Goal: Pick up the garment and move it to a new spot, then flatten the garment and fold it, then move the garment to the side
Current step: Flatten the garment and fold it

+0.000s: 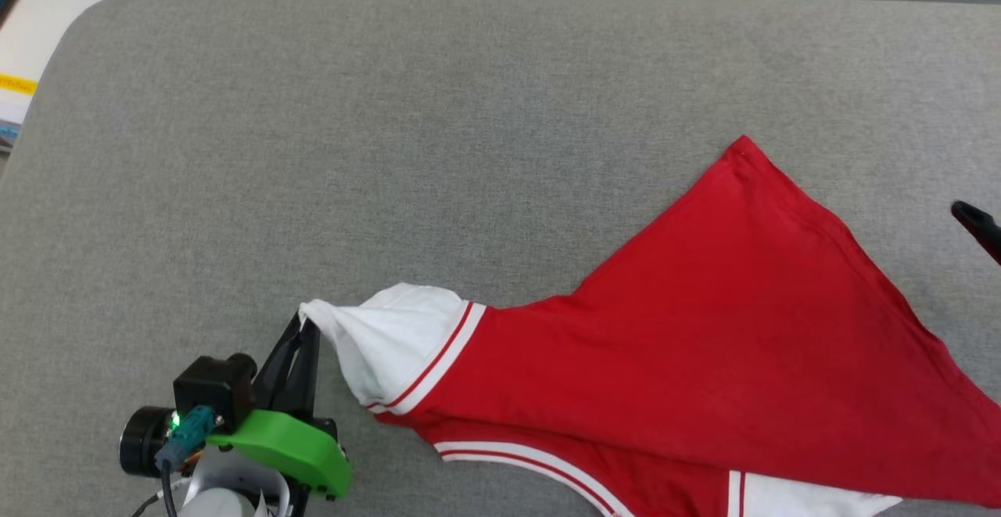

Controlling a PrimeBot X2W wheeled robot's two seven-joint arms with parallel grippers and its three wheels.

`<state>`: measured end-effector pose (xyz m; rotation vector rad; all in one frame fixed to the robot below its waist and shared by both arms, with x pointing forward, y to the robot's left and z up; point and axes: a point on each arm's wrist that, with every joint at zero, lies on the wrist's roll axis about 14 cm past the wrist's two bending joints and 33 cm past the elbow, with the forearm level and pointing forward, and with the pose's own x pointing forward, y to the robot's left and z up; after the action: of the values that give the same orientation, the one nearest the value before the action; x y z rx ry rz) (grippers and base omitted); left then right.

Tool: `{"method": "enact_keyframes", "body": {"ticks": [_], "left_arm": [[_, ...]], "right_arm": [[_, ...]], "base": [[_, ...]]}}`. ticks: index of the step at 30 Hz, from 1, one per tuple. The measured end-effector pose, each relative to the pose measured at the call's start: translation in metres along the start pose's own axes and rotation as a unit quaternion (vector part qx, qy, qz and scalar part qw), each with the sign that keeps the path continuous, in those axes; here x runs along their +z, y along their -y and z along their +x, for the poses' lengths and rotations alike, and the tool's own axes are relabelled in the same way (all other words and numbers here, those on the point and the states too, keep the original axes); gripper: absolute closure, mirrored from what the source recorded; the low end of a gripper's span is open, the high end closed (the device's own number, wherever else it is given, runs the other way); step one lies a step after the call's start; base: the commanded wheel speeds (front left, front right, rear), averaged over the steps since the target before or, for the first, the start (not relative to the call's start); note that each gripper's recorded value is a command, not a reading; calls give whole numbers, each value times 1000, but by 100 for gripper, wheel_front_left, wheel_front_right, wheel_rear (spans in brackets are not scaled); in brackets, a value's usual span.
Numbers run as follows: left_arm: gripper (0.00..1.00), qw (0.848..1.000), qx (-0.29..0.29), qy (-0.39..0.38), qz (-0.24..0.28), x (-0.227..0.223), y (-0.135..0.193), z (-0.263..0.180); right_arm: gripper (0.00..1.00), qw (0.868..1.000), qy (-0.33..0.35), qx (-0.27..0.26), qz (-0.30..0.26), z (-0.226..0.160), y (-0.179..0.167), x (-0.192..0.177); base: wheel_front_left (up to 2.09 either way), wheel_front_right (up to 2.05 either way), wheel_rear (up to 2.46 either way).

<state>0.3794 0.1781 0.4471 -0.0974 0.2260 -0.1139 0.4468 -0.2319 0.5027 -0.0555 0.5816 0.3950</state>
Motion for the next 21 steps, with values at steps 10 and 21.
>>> {"method": "enact_keyframes", "body": {"ticks": [10,21], "left_arm": [[100,1000,-2,9,0,2,-2,21],[100,1000,11,-2,-6,-13,-10,35]], "right_arm": [[0,977,-163,62,-121,88,-51,1],[0,954,-257,64,-144,166,-55,-50]], "base": [[0,0,0],[0,0,0]]}}
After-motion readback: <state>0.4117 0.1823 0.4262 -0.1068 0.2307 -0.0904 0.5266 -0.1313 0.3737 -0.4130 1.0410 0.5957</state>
